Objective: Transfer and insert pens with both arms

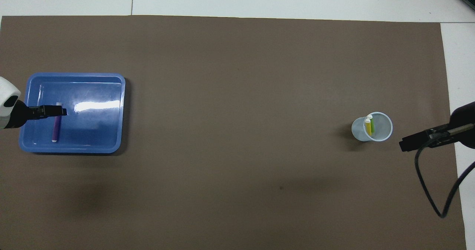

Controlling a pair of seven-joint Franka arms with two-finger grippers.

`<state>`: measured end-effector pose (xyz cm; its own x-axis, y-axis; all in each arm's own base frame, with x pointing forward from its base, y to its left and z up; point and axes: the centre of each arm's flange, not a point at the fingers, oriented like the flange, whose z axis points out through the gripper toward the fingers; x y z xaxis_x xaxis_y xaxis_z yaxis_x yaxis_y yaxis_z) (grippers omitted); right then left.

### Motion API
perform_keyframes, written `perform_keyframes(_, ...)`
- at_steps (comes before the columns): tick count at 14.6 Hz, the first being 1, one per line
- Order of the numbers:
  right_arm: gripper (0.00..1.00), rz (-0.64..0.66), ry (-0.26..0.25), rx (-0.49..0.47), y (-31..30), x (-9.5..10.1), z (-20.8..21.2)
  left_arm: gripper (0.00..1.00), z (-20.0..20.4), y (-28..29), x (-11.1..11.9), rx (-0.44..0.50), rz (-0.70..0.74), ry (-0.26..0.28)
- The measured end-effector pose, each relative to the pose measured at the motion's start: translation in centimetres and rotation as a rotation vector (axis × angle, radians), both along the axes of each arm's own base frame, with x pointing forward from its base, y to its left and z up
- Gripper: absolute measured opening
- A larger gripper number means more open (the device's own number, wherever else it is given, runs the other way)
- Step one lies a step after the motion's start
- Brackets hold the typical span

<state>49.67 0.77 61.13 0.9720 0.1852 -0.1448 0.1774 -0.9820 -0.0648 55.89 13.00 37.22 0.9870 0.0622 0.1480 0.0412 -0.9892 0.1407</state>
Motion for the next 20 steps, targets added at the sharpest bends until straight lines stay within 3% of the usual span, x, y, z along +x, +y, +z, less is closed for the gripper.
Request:
perform_keyframes(8, 1.0, 0.006, -0.045, 0.001, 0.6, 0.1, 0.9, 1.0, -2.5, 2.2, 3.1, 0.03, -0.065, -0.01)
perform_keyframes(13, 1.0, 0.009, -0.089, 0.003, 0.7, -1.3, 3.0, 1.0, -4.6, 3.2, 3.5, 0.029, -0.1, -0.021)
perform_keyframes(16, 1.0, -0.002, -0.114, 0.005, 0.2, -1.4, 1.4, 0.9, -5.1, 3.4, 3.7, 0.052, -0.132, -0.03)
perform_keyframes(20, 1.0, -0.021, -0.091, 0.008, -0.7, -2.2, -0.3, 0.89, -6.1, 3.5, 4.0, 0.059, -0.143, -0.033)
